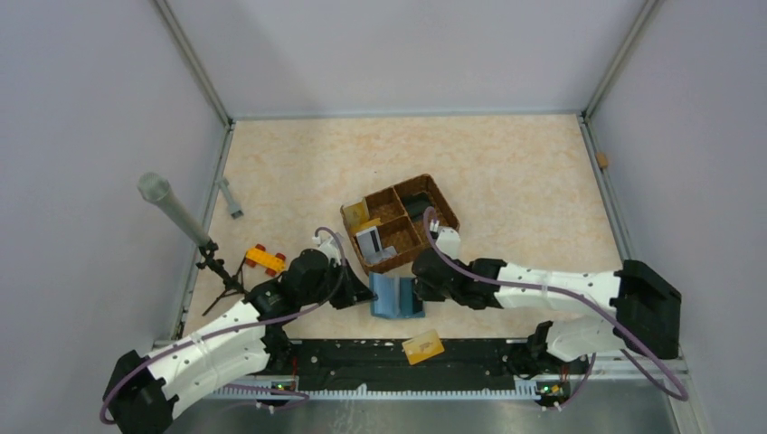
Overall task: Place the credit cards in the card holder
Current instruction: Insert the credit card into the card holder.
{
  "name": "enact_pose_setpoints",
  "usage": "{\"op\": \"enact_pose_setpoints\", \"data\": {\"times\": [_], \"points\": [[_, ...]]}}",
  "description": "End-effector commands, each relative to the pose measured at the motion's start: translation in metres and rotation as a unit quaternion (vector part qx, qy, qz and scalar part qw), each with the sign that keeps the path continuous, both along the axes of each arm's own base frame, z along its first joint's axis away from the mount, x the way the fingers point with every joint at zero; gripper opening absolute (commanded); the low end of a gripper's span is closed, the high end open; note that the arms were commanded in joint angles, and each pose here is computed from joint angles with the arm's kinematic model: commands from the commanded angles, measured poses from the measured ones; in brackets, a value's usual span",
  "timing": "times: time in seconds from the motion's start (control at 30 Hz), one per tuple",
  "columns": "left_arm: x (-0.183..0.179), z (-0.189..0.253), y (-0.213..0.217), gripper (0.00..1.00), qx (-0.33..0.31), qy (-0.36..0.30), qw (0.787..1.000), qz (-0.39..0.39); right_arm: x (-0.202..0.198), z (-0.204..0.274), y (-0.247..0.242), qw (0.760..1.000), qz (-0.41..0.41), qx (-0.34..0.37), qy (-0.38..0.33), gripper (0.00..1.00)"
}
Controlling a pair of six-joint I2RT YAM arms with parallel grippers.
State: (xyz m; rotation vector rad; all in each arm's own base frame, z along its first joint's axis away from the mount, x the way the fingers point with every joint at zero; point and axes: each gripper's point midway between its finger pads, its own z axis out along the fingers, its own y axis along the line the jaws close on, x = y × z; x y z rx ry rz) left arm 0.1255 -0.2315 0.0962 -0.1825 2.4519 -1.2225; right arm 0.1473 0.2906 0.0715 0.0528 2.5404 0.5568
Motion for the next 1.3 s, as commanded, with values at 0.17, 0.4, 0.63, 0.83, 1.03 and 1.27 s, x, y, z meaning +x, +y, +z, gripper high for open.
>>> {"op": "enact_pose_setpoints", "data": {"times": [0.17, 0.4, 0.63, 0.83, 1.03, 1.27], "points": [[0.003, -0.004, 0.015, 0.00, 0.084, 0.023, 0.996, 0.021, 0.005, 0.052, -0.034, 0.993, -0.015, -0.064, -0.093, 0.00], [0.002, -0.013, 0.015, 0.00, 0.093, 0.026, 0.995, 0.023, -0.007, 0.075, 0.022, 0.991, 0.057, 0.039, -0.114, 0.00], [-0.003, -0.033, 0.025, 0.00, 0.097, 0.030, 0.994, 0.036, -0.010, 0.056, 0.057, 0.987, 0.089, 0.087, -0.099, 0.00], [-0.007, -0.047, 0.029, 0.00, 0.098, 0.037, 0.994, 0.042, -0.009, 0.022, 0.065, 0.989, 0.094, 0.101, -0.056, 0.00], [-0.008, -0.057, 0.033, 0.00, 0.110, 0.039, 0.992, 0.045, -0.007, -0.008, 0.050, 0.992, 0.080, 0.093, -0.025, 0.00], [-0.009, -0.068, 0.036, 0.00, 0.119, 0.045, 0.991, 0.045, -0.008, -0.030, 0.047, 0.988, 0.072, 0.138, 0.008, 0.00]]}}
